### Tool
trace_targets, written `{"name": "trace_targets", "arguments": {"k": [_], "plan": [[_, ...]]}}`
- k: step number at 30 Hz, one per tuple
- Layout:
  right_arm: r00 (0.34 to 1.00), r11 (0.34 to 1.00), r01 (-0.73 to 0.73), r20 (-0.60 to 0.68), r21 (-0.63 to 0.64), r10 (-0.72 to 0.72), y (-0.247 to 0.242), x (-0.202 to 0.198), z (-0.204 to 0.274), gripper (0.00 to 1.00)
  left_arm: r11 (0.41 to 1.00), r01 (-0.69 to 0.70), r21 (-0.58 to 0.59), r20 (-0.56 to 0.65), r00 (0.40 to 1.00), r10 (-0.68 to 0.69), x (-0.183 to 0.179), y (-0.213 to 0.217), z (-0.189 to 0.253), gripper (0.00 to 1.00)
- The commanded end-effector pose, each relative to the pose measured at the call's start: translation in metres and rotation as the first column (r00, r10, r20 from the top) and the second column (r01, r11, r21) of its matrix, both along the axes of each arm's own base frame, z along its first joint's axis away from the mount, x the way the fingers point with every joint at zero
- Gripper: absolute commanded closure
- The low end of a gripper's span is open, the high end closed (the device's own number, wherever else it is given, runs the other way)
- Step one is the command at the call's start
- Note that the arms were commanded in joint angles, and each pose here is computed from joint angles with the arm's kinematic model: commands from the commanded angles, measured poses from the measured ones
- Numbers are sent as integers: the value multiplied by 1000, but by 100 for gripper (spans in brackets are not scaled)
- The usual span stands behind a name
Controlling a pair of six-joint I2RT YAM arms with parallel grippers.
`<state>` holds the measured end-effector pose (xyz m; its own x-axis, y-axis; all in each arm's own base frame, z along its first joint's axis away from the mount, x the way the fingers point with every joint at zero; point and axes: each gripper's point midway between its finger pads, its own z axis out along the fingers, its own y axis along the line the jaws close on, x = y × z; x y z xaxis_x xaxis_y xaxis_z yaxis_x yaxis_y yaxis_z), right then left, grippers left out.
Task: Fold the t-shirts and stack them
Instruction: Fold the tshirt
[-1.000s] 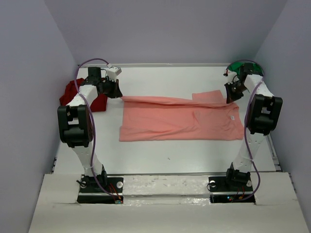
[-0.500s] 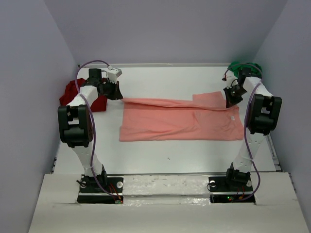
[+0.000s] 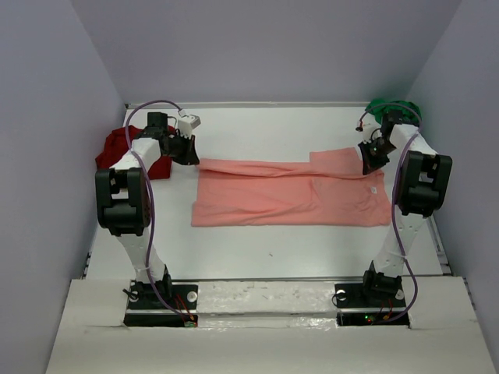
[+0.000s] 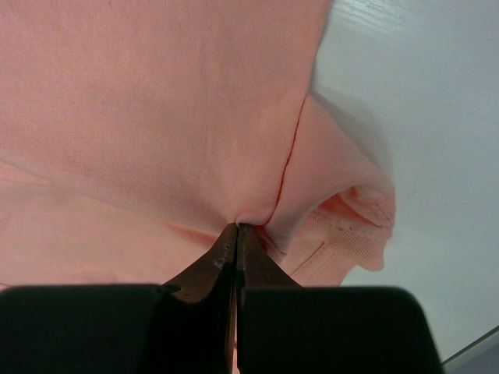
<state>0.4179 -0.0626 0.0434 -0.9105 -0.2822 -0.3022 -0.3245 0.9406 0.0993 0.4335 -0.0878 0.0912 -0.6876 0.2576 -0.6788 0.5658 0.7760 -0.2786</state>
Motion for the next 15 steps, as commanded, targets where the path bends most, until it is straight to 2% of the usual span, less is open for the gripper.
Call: {"name": "trace_targets", "arguments": {"k": [1,15], "plan": [[1000,1000,-7,-7,-25,7,-5,-3,-4,100,1000,3,27,-24,1000,-2,-8,4,-6,100],[1000,1000,-15,-19,13,15,3,-12,-4,100,996,37,77,-100,995,-29,-21,-8,-27,100]]}}
